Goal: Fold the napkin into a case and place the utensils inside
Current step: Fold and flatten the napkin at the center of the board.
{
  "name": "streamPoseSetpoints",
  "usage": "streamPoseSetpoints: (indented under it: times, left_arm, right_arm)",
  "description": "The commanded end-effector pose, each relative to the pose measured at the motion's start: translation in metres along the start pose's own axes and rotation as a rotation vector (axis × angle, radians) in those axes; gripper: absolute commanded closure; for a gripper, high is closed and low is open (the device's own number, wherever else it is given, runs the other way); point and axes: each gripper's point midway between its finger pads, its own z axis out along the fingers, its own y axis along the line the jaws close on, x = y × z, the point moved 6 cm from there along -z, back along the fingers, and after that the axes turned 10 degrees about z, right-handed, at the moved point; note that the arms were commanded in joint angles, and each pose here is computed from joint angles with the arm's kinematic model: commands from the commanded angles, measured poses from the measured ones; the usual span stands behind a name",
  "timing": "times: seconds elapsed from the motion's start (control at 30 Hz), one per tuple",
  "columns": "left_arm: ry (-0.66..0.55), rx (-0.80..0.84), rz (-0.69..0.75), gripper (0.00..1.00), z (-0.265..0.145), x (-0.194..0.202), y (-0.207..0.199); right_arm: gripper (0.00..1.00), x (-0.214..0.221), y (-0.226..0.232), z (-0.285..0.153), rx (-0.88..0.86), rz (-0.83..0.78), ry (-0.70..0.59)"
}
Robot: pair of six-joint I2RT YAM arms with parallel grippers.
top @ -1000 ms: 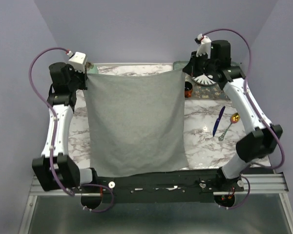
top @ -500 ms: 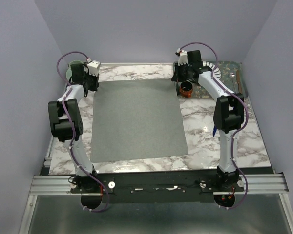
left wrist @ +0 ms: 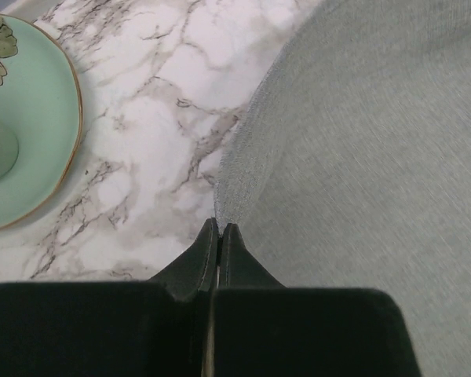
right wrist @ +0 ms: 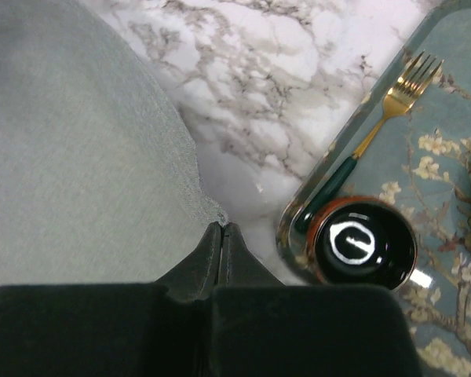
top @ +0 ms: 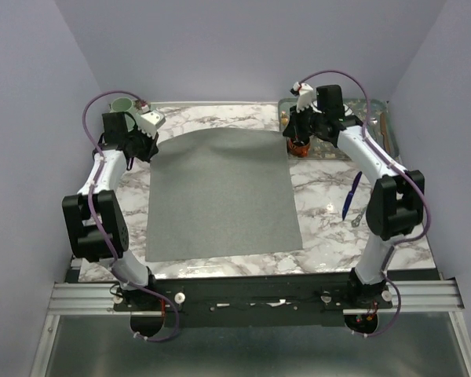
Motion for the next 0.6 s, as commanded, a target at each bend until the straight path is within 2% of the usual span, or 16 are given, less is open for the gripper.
streamPoseSetpoints:
  times: [0.0,0.17,0.33,0.57]
  left_arm:
    - [0.128,0.181,0.035,1.00,-0.046,0.043,-0.050]
    - [0.246,0.258,0.128,1.00,-0.079,0.092,-0.090]
    - [0.317,0.258,0.223,1.00,-0.105,0.122,-0.120]
    - [0.371,0.262,0.154,1.00,-0.097,0.149,-0.133]
  right_arm:
    - [0.99,0.041,0.019,-0.032,-0.101,-0.046,0.059]
    - [0.99,0.092,0.029,-0.056,-0.121,-0.033,0.150]
    - [0.99,0.148,0.025,-0.072,-0.074,-0.071,0.244]
    - [0.99,0.181,0.013,-0.066,-0.039,-0.064,0.341]
